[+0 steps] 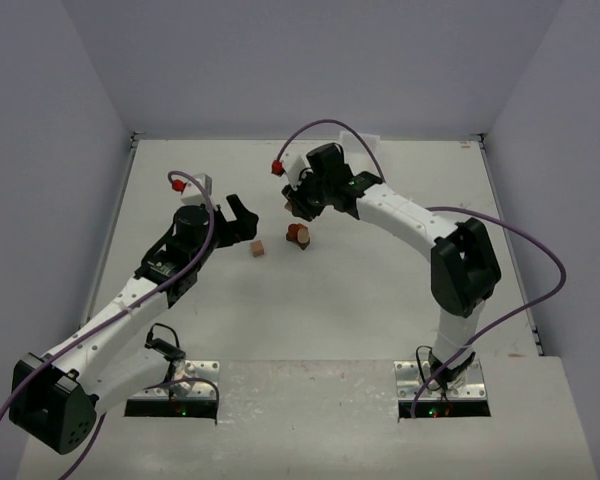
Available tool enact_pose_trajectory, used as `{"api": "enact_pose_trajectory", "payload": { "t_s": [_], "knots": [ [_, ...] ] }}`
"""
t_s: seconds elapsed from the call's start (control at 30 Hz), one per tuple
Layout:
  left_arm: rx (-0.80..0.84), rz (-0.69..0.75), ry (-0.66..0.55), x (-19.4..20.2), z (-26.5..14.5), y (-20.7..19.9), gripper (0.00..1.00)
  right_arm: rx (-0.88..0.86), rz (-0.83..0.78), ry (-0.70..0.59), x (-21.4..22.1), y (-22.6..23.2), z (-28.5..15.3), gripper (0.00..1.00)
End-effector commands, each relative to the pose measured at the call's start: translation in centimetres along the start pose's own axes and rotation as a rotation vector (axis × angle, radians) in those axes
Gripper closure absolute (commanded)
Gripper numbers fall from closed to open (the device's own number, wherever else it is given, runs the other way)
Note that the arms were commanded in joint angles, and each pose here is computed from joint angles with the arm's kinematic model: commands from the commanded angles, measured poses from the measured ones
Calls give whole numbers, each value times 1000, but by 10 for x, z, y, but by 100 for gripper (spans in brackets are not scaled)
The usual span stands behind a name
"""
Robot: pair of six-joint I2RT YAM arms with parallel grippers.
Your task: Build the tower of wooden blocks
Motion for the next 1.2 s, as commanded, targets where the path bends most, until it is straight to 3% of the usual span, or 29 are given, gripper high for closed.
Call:
{"api": "enact_pose_trajectory", "payload": {
  "t_s": [0.0, 0.43, 1.17],
  "knots": [
    [-15, -18, -65, -13, -2, 2, 0, -153, -107, -7, -11, 15, 5, 87],
    [-54, -18, -75, -14, -3, 8, 0, -74, -50, 122, 10, 13, 33, 84],
    [-79, -37, -82, -13, -3, 12, 0, -18, 35, 157, 26, 11, 47, 79]
  ]
}}
Point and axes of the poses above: each gripper's point midway between its finger pads, its own z axis out along the fingers, its own y axis along the line the jaws close on, x = y × z, the point moved 4 cm from there along -z, back along the fingers, and after that the axes turned 3 degrees about z, right-handed, at the moved point
